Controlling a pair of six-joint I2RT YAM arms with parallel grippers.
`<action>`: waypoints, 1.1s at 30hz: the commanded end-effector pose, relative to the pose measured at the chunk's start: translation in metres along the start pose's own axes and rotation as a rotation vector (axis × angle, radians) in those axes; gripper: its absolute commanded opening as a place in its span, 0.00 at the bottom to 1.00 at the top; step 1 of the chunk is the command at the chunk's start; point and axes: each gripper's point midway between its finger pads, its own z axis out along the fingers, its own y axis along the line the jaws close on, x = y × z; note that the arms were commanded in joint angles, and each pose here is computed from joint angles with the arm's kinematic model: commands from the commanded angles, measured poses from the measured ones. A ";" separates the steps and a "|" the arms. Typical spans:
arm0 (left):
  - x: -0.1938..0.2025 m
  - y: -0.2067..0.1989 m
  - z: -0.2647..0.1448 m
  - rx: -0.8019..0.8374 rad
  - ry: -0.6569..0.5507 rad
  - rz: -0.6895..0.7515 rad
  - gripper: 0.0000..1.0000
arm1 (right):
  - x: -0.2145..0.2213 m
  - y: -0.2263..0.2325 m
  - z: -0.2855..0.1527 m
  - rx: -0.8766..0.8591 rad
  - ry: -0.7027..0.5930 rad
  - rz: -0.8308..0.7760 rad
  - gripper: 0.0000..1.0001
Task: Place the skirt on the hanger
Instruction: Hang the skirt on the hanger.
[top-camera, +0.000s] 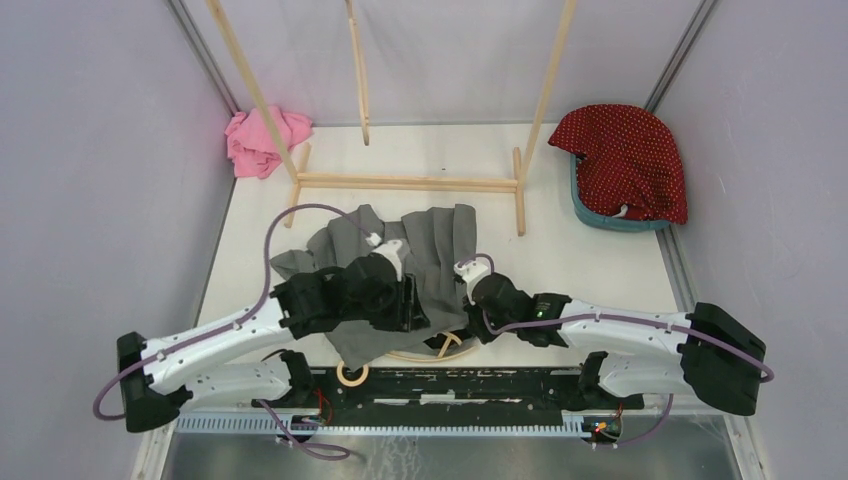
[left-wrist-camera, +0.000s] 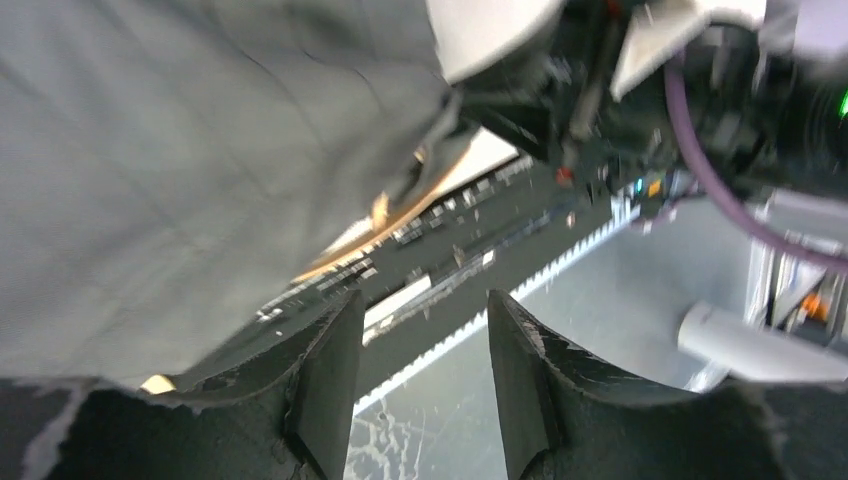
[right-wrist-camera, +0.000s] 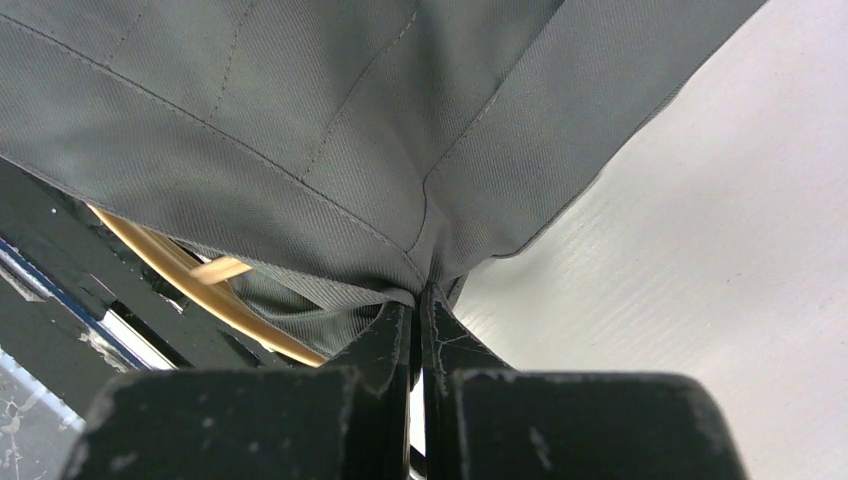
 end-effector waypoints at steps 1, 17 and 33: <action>0.041 -0.041 0.016 0.135 0.133 0.163 0.56 | -0.010 -0.002 0.005 0.007 -0.041 -0.007 0.01; 0.073 -0.025 0.083 -0.058 0.146 0.475 0.62 | 0.015 -0.002 0.016 -0.016 -0.023 0.071 0.01; 0.096 -0.020 0.116 0.000 0.198 0.556 0.38 | 0.014 -0.001 0.011 -0.029 -0.034 0.084 0.01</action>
